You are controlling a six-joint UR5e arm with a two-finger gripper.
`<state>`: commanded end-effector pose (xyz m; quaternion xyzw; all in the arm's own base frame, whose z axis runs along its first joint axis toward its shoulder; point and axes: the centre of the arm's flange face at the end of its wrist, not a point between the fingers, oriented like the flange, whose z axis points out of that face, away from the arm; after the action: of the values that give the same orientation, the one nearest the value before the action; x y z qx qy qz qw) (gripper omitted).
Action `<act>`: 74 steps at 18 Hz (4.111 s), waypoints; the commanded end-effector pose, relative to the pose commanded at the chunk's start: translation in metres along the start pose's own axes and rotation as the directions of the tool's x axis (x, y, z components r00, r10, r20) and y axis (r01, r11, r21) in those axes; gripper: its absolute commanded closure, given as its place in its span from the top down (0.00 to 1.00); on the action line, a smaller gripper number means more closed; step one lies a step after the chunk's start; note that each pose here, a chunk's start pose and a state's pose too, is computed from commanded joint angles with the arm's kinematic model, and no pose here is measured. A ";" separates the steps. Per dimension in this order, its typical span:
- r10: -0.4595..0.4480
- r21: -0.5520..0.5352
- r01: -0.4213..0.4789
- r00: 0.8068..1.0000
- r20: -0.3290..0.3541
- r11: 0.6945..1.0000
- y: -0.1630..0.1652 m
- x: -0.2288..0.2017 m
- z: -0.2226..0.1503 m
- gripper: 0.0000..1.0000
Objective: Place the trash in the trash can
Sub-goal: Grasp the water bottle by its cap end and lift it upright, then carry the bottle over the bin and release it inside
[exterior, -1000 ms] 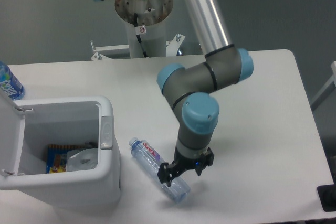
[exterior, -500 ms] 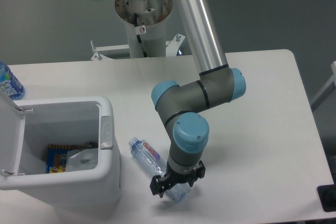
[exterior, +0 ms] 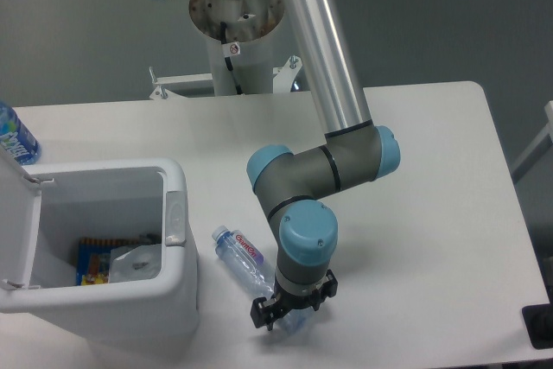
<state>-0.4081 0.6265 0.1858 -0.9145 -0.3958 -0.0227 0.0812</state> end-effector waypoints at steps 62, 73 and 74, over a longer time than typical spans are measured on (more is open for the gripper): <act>0.574 0.768 -0.279 0.807 -0.139 0.577 0.050 0.160 -0.445 0.55; 0.648 0.715 -0.354 0.740 -0.180 0.603 0.069 0.222 -0.389 1.00; 0.648 0.714 -0.355 0.740 -0.180 0.604 0.068 0.222 -0.388 1.00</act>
<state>-0.1971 0.6761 0.5831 -0.8764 -0.0702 -0.0600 0.4727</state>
